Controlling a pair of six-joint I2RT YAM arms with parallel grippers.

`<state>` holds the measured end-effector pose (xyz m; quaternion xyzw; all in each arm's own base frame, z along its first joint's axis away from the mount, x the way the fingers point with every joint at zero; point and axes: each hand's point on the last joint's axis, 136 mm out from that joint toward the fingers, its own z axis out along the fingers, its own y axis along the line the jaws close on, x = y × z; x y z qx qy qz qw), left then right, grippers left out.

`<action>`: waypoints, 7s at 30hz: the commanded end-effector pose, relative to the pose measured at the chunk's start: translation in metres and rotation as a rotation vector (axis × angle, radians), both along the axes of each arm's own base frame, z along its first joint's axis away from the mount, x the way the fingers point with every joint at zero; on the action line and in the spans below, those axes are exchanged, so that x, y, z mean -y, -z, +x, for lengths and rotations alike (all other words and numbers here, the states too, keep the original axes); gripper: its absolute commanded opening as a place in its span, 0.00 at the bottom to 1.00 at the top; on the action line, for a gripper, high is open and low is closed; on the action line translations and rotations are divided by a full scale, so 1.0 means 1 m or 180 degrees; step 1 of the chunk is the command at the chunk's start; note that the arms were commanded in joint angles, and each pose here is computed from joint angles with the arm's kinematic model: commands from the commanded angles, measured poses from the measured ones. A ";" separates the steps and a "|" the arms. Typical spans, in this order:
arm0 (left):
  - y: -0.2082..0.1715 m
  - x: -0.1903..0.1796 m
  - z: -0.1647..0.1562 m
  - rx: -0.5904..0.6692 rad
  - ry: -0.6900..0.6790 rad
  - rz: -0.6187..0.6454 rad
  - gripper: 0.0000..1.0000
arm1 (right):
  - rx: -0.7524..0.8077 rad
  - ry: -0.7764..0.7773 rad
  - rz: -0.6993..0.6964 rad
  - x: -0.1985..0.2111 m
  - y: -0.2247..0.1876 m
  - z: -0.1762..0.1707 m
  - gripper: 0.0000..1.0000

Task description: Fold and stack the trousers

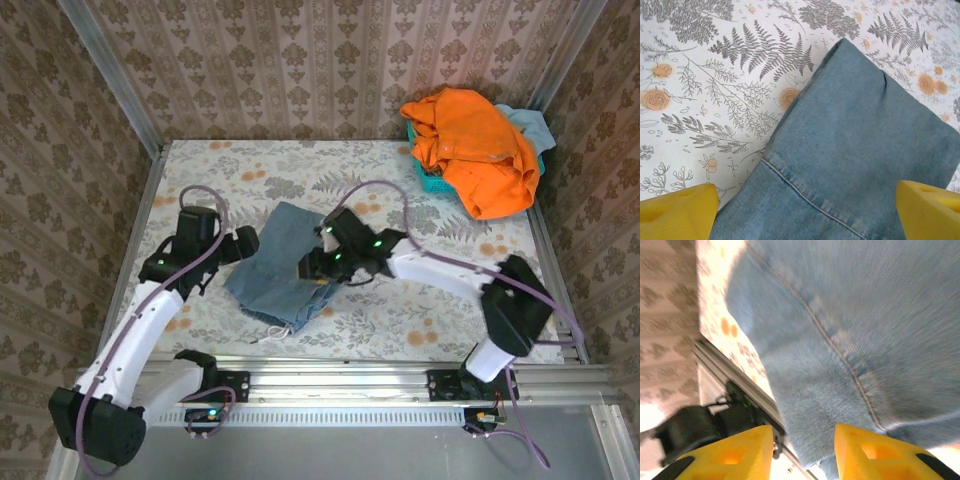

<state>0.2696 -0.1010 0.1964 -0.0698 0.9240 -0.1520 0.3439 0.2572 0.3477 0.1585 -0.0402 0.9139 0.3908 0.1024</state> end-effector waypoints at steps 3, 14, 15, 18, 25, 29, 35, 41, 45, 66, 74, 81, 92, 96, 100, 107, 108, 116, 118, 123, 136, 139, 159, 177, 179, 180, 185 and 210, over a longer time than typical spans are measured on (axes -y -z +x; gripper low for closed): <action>0.034 0.015 -0.031 -0.0418 0.0390 0.0937 0.94 | 0.0124 0.0643 -0.0372 0.097 -0.008 0.025 0.45; 0.083 0.163 -0.044 -0.0622 0.2029 0.2310 1.00 | 0.0068 0.1521 -0.0462 0.233 0.008 0.031 0.58; 0.091 0.174 -0.046 -0.0675 0.2123 0.2323 1.00 | 0.0058 0.1553 -0.0449 0.237 0.009 0.031 0.58; 0.119 0.191 -0.049 -0.0872 0.2231 0.2398 1.00 | 0.0054 0.1595 -0.0418 0.242 0.012 0.028 0.58; 0.166 0.177 -0.034 -0.1230 0.1925 0.2501 0.91 | 0.0075 0.1608 -0.0372 0.244 0.010 0.025 0.59; 0.178 0.154 -0.016 -0.1378 0.1651 0.2270 0.81 | 0.0108 0.1610 -0.0308 0.243 0.005 0.027 0.58; 0.175 0.100 0.033 -0.1544 0.1179 0.2061 0.77 | 0.0187 0.1610 -0.0110 0.237 -0.006 0.034 0.58; 0.166 0.055 0.084 -0.1712 0.0923 0.2056 0.76 | 0.0258 0.1579 0.0038 0.231 -0.015 0.038 0.58; 0.156 0.031 0.118 -0.1708 0.0881 0.2105 0.78 | 0.0272 0.1520 0.0119 0.227 -0.017 0.042 0.58; 0.068 0.028 0.074 -0.1333 0.0786 0.2414 1.00 | 0.0316 0.1400 0.0342 0.221 -0.025 0.050 0.59; 0.115 0.018 0.037 -0.1445 0.0293 0.2514 0.86 | 0.0305 0.1367 0.0328 0.220 -0.028 0.044 0.59; 0.158 0.028 0.023 -0.1673 0.0426 0.2184 0.40 | 0.0296 0.1363 0.0326 0.220 -0.030 0.043 0.57; 0.179 -0.010 0.032 -0.1922 0.0168 0.1583 0.26 | 0.0336 0.1368 0.0365 0.219 -0.035 0.046 0.56; 0.172 0.031 0.049 -0.1787 0.0335 0.1163 0.38 | 0.0355 0.1376 0.0369 0.219 -0.036 0.046 0.56; 0.163 0.106 0.077 -0.1545 0.0664 0.0569 0.61 | 0.0372 0.1390 0.0370 0.220 -0.038 0.047 0.56; 0.122 0.174 0.141 -0.1043 0.1060 -0.0422 0.84 | 0.0450 0.1386 0.0294 0.225 -0.049 0.034 0.58; 0.110 0.176 0.145 -0.0940 0.1124 -0.0525 0.90 | 0.0460 0.1382 0.0278 0.225 -0.050 0.032 0.58; 0.030 0.129 0.099 -0.0417 0.1063 -0.0515 1.00 | 0.0501 0.1422 0.0263 0.228 -0.051 0.028 0.58; 0.042 0.099 0.075 -0.0493 0.0839 -0.0146 1.00 | 0.0475 0.1437 0.0293 0.227 -0.049 0.030 0.58; 0.085 0.055 0.030 -0.0870 0.0708 0.0946 1.00 | 0.0426 0.1450 0.0342 0.224 -0.046 0.033 0.58; 0.162 0.043 0.095 -0.1431 0.0596 0.2414 0.65 | 0.0447 0.1476 0.0303 0.224 -0.049 0.028 0.58; 0.172 0.032 0.117 -0.1454 0.0579 0.2321 0.60 | 0.0425 0.1462 0.0310 0.223 -0.048 0.028 0.58; 0.170 -0.060 0.273 -0.1544 0.0220 0.2186 0.67 | 0.0385 0.1429 0.0308 0.222 -0.045 0.039 0.58; 0.169 -0.065 0.289 -0.1448 0.0296 0.1917 0.69 | 0.0407 0.1475 0.0302 0.222 -0.048 0.052 0.58; 0.163 -0.056 0.286 -0.1382 0.0372 0.1961 0.70 | 0.0446 0.1478 0.0284 0.223 -0.053 0.052 0.58; 0.160 -0.052 0.284 -0.1355 0.0404 0.1966 0.70 | 0.0460 0.1479 0.0277 0.224 -0.055 0.052 0.58; 0.156 -0.035 0.277 -0.1303 0.0563 0.1908 0.76 | 0.0553 0.1485 0.0267 0.225 -0.067 0.053 0.58; 0.087 0.001 0.263 -0.0758 0.0809 0.1867 1.00 | 0.0947 0.1976 0.0009 0.266 -0.116 0.066 0.62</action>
